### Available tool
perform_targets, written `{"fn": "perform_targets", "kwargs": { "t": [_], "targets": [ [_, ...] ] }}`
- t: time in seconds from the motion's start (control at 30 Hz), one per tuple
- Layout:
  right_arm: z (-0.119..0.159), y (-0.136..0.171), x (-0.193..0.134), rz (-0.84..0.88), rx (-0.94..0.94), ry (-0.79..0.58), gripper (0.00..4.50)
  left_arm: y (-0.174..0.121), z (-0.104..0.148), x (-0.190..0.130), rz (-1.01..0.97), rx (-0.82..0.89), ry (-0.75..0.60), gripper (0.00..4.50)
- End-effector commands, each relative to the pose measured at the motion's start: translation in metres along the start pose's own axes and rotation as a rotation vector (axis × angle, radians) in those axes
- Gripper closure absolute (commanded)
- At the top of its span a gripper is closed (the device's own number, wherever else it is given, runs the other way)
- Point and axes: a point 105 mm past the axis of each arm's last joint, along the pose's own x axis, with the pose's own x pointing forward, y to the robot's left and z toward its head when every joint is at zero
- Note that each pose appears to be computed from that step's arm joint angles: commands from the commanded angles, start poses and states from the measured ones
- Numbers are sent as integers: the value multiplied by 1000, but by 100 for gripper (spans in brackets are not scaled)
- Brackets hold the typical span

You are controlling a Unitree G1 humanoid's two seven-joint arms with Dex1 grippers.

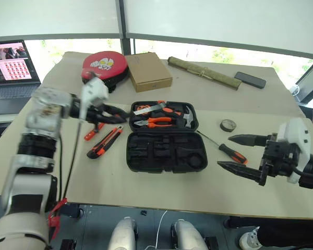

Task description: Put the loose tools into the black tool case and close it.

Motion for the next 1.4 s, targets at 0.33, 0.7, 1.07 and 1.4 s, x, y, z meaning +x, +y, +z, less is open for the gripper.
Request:
{"fn": "perform_targets", "kwargs": {
  "t": [0.33, 0.7, 1.07, 1.4],
  "targets": [
    [0, -2, -6, -97, -34, -34, 0, 20, -10, 46, 38, 63, 157, 362],
    [0, -4, -3, -124, -28, -45, 0, 8, 3, 72, -32, 106, 117, 362],
    [0, -1, -2, -119, -29, -44, 0, 18, -8, 74, 21, 44, 180, 362],
    [-1, 2, 0, -107, -23, -41, 0, 18, 25, 67, 5, 81, 60, 161]
  ]
}}
